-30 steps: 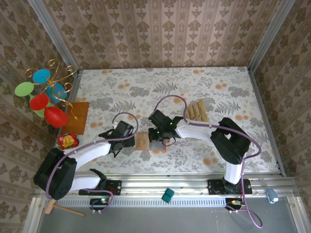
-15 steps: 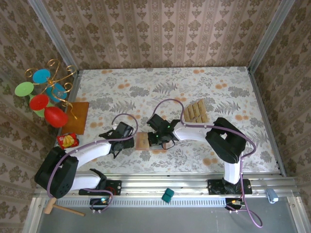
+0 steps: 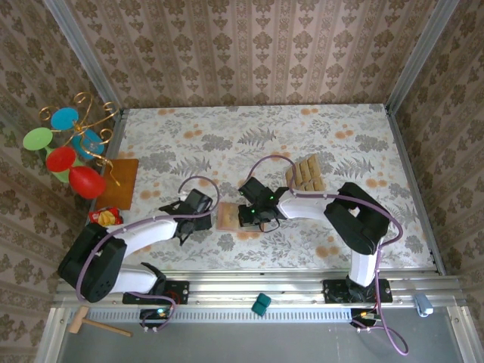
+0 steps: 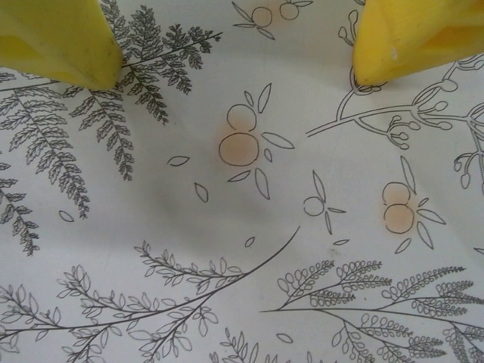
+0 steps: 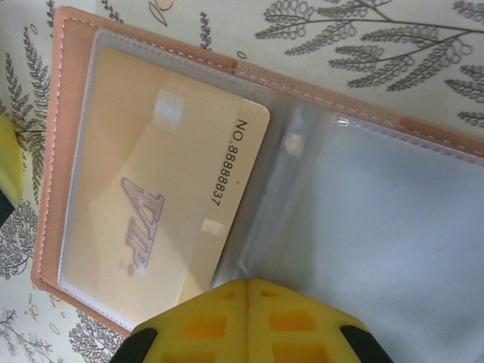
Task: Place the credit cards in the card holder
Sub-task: Insert the credit card into the card slot.
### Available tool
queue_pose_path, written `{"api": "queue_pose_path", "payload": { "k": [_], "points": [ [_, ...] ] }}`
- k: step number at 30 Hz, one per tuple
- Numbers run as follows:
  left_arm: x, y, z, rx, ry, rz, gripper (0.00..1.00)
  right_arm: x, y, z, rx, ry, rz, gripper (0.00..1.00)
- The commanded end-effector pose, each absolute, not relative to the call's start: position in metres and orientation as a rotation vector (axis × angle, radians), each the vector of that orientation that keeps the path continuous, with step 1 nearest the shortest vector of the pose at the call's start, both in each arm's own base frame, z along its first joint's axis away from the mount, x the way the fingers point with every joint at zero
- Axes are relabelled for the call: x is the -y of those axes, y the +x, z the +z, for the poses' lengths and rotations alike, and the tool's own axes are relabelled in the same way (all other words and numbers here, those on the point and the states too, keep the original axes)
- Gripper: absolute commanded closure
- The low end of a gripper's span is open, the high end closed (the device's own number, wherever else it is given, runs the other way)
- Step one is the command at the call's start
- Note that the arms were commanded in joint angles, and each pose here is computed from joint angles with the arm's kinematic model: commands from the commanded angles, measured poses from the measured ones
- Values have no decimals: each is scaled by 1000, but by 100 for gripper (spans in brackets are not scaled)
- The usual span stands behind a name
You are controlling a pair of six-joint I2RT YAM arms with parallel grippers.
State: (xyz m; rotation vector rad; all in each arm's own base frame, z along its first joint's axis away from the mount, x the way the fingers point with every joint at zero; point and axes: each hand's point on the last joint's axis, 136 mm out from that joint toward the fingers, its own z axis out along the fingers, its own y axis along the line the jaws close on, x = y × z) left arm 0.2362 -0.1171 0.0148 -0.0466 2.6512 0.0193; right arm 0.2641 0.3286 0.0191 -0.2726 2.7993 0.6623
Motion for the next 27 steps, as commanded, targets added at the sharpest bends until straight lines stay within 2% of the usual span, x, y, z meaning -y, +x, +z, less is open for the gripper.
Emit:
{"api": "queue_pose_path", "payload": {
  "k": [1,11,20,27],
  "points": [
    [142,234,8,-2683,38,-82,16,-300,255,2,-2866,-273,537,100],
    [166,242,9,-2674,139,-147,16,-307,258,16,-2843,-319,587,100],
    [168,236,-1,-2694,149,-141,16,-315,267,41,-2798,-338,611,100],
    [169,237,2,-2678,159,-145,16,-317,270,41,-2798,-331,602,100]
  ]
}}
